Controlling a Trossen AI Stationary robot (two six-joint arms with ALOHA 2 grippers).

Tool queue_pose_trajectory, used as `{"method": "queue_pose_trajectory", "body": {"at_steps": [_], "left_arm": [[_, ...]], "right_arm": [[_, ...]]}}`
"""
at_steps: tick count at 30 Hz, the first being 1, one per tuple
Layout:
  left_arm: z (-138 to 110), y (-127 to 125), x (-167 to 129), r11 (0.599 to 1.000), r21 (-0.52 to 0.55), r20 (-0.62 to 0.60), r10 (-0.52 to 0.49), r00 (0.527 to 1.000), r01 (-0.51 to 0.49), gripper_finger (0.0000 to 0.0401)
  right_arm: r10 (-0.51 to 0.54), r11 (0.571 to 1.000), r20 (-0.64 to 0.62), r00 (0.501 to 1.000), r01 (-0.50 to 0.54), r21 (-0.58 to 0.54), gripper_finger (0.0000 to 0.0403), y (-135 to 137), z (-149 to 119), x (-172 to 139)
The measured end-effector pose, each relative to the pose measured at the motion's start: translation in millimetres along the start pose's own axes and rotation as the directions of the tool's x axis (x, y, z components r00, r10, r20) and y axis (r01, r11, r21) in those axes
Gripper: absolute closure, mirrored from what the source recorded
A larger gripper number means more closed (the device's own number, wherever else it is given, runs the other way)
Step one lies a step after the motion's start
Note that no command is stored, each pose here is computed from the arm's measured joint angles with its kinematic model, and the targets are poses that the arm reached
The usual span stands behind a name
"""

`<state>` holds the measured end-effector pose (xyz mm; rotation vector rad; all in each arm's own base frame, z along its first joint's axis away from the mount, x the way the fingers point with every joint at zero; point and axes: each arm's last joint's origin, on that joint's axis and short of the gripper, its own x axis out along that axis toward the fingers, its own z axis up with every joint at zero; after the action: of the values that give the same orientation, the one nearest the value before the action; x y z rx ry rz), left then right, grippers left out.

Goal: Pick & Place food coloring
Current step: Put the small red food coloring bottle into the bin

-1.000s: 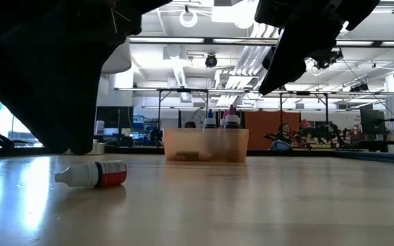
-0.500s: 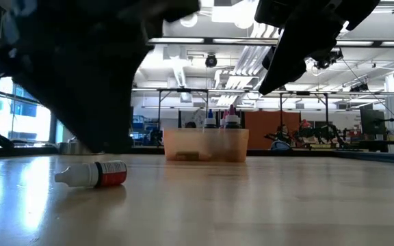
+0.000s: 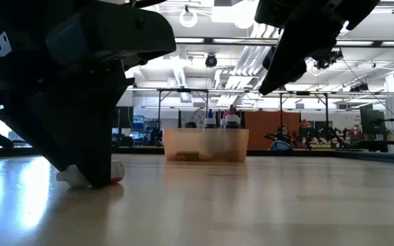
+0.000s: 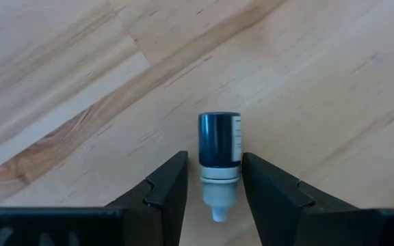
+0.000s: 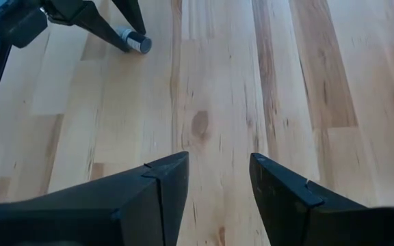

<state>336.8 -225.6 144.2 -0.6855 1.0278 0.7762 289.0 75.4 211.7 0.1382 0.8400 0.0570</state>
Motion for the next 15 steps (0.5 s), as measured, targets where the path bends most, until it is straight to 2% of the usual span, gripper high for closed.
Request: {"method": "queue_pose_trajectory", "body": {"at_steps": [9, 13, 15], "left_arm": [[0.6, -2.2, 1.5, 1.0, -0.003, 0.047, -0.023, 0.999, 0.023, 0.0263], [0.6, -2.4, 1.9, 0.999, 0.044, 0.038, -0.023, 0.999, 0.021, 0.0263], [3.3, -2.5, 2.9, 1.0, 0.021, 0.043, -0.022, 0.999, 0.021, 0.0263]], "right_arm": [[0.0, 1.0, 0.0, 1.0, 0.0, 0.018, 0.0254, 0.0, 0.0, 0.0], [0.0, 1.0, 0.0, 1.0, 0.0, 0.019, 0.0254, 0.0, 0.0, 0.0], [0.0, 1.0, 0.0, 1.0, 0.0, 0.018, 0.0254, 0.0, 0.0, 0.0]]}}
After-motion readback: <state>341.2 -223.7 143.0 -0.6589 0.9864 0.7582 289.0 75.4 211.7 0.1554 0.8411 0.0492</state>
